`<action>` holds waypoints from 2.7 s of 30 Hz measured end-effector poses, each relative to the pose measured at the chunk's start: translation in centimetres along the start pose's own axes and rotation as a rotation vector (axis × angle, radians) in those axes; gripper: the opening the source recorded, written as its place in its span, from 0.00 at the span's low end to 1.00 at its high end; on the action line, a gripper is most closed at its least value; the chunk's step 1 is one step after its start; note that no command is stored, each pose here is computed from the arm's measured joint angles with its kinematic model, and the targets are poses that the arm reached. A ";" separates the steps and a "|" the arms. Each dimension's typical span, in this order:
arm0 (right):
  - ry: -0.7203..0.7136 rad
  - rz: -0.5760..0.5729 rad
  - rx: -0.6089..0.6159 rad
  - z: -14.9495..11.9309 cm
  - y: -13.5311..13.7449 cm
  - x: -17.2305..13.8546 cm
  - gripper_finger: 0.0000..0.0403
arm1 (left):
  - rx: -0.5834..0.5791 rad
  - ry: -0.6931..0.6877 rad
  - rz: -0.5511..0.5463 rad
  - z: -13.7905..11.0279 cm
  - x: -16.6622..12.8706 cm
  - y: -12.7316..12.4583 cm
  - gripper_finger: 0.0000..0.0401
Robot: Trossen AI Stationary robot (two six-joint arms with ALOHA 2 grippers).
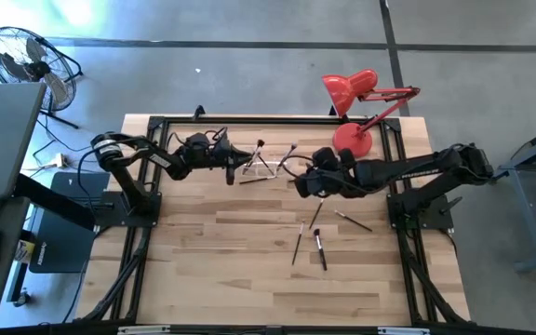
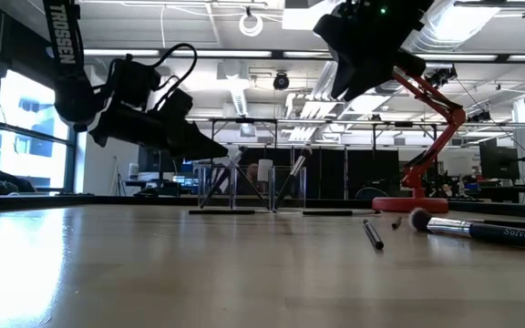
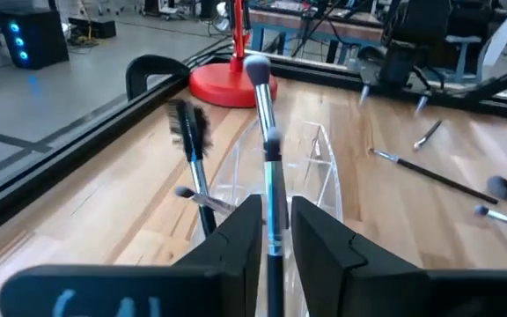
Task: Put items in baskets/containers
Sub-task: Put the black foundation brush into the transparent organizer, then put the white eyeshadow brush into the transparent organizer
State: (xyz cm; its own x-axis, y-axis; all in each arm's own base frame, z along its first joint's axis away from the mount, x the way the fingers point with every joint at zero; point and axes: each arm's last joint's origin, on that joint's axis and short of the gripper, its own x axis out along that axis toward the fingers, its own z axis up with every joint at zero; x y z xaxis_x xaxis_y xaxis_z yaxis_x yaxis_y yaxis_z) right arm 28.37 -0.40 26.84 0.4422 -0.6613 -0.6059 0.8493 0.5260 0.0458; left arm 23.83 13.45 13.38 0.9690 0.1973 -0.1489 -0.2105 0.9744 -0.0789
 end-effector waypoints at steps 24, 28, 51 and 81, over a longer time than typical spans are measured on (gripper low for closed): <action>0.226 -0.030 -0.113 -1.1 -1.6 0.2 0.31 | 0.184 -0.232 0.198 8.6 -1.8 -0.3 0.17; 0.264 -0.059 -0.180 -1.4 -2.0 0.1 0.31 | 0.152 -0.096 0.236 11.3 -1.1 -1.0 0.17; 0.515 0.102 -0.494 -6.5 -5.8 -0.3 0.03 | -0.187 0.260 0.203 14.6 4.0 -17.8 0.00; 0.715 0.202 -0.427 -13.4 -7.5 -2.4 0.01 | -0.334 0.468 0.059 10.2 4.7 -22.2 0.00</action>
State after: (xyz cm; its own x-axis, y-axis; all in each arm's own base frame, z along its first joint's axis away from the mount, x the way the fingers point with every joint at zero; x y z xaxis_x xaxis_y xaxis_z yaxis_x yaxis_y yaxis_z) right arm 17.06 4.40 17.27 0.1629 -0.1126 -0.9802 0.5291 0.8485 -0.0095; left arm 34.42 -6.15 24.46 0.8099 0.1080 -0.5765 -0.3657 0.8614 -0.3524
